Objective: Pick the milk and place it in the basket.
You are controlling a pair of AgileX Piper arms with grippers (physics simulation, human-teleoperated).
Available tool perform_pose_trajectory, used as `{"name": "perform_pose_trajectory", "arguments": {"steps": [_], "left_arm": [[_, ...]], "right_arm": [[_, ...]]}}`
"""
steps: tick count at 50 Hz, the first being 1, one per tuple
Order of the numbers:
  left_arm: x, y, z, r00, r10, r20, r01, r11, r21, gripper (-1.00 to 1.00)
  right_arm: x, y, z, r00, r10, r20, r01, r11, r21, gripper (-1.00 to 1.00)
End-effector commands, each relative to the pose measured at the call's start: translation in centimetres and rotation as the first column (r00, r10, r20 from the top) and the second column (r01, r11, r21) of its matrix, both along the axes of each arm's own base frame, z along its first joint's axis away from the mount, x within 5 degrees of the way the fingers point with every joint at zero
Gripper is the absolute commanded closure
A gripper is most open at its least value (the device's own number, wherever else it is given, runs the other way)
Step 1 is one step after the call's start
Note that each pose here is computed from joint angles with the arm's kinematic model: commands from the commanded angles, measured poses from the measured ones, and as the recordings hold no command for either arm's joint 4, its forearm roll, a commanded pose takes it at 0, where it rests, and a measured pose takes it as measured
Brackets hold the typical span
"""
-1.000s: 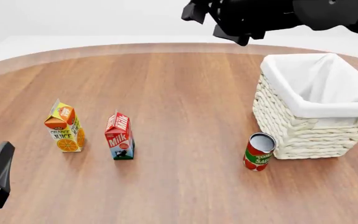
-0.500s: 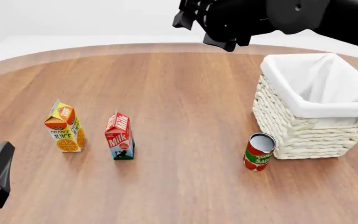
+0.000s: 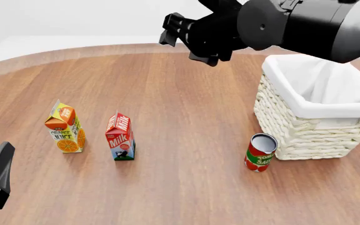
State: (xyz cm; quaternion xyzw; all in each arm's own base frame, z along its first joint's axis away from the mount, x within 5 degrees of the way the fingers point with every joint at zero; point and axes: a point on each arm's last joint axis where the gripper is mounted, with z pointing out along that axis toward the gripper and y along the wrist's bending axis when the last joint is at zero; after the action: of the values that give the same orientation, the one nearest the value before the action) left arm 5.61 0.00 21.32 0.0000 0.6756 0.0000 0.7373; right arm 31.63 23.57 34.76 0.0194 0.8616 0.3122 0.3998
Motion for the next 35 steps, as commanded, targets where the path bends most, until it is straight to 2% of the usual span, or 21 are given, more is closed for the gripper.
{"name": "perform_pose_trajectory", "arguments": {"steps": [1,17,35], "left_arm": [[0.0,0.0,0.0,1.0,0.0,0.0,0.0,1.0,0.0,-1.0],[0.0,0.0,0.0,1.0,0.0,0.0,0.0,1.0,0.0,-1.0],[0.0,0.0,0.0,1.0,0.0,0.0,0.0,1.0,0.0,-1.0]], "right_arm": [[0.7,2.0,-1.7,0.999,0.024,-0.037,-0.025,1.0,-0.017,-1.0],[1.4,4.2,-3.7,0.997,0.04,-0.071,-0.041,0.999,-0.015,-1.0],[1.4,4.9,-6.2,0.994,0.024,-0.109,-0.023,1.0,0.011,-1.0]]}}
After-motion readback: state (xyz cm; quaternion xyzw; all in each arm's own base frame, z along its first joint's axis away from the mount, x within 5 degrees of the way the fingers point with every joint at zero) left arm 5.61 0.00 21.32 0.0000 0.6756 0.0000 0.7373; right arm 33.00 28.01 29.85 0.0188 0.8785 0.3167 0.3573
